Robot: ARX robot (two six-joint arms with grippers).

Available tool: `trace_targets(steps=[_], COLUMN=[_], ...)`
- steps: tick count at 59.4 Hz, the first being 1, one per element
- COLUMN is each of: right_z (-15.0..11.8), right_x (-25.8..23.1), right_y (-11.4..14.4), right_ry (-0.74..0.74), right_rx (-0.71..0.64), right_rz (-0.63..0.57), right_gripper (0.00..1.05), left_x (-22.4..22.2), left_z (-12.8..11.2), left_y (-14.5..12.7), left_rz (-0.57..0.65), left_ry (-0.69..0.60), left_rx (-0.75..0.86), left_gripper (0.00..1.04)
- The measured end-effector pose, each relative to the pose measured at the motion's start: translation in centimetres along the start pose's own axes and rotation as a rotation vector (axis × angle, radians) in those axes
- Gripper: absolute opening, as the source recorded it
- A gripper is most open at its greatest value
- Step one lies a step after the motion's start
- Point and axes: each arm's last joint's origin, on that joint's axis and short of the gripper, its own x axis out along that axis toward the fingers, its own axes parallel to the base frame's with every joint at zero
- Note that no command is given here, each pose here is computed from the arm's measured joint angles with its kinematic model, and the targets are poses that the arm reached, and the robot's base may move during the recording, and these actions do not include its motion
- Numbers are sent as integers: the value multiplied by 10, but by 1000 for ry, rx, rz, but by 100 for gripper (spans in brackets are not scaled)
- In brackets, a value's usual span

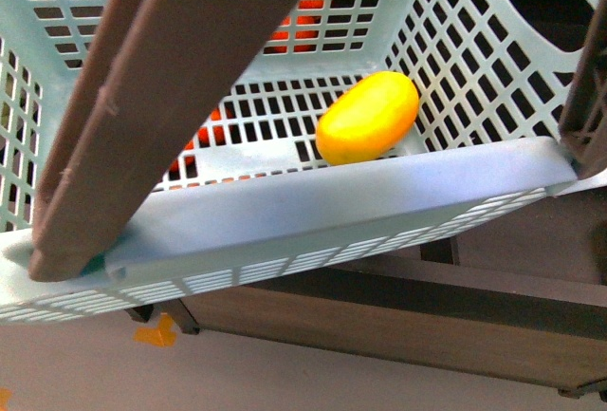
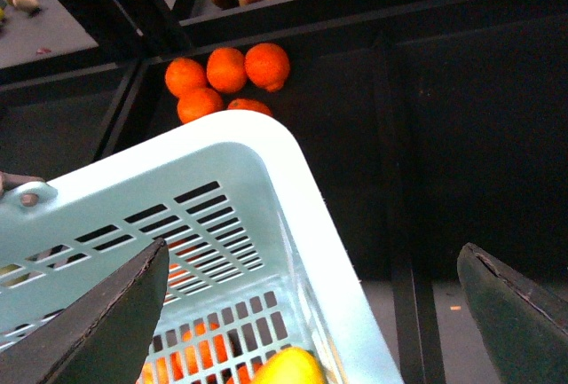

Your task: Pick mango and avocado into basket

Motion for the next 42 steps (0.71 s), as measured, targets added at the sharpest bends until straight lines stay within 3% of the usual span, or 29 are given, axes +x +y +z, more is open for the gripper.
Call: trace_targets(steps=[3,10,17,26,37,42], right_z=[0,-9,-23,-41,-69,-75], right_x=[0,-10,-31,-54,-77,-86], right_y=[0,-18,-48,-78,-108,-116], right_ry=[-4,-278,-380,-391,-365,-373], right_rx=[-2,-98,-180,-227,-252,-257], right_rz=[-5,-130,-167,-184,-186,-188], right_gripper=[96,79,62,39,4,2], left_x=[0,0,0,0,0,0], left_z=[0,0,0,0,0,0], left_y=[0,0,0,0,0,0], left_rz=[-1,-3,-2,2,-3,-2], left_ry=[2,3,2,-3,4,3], left_rx=[0,0,-2,-1,-1,-1], left_gripper=[7,7,7,7,7,7])
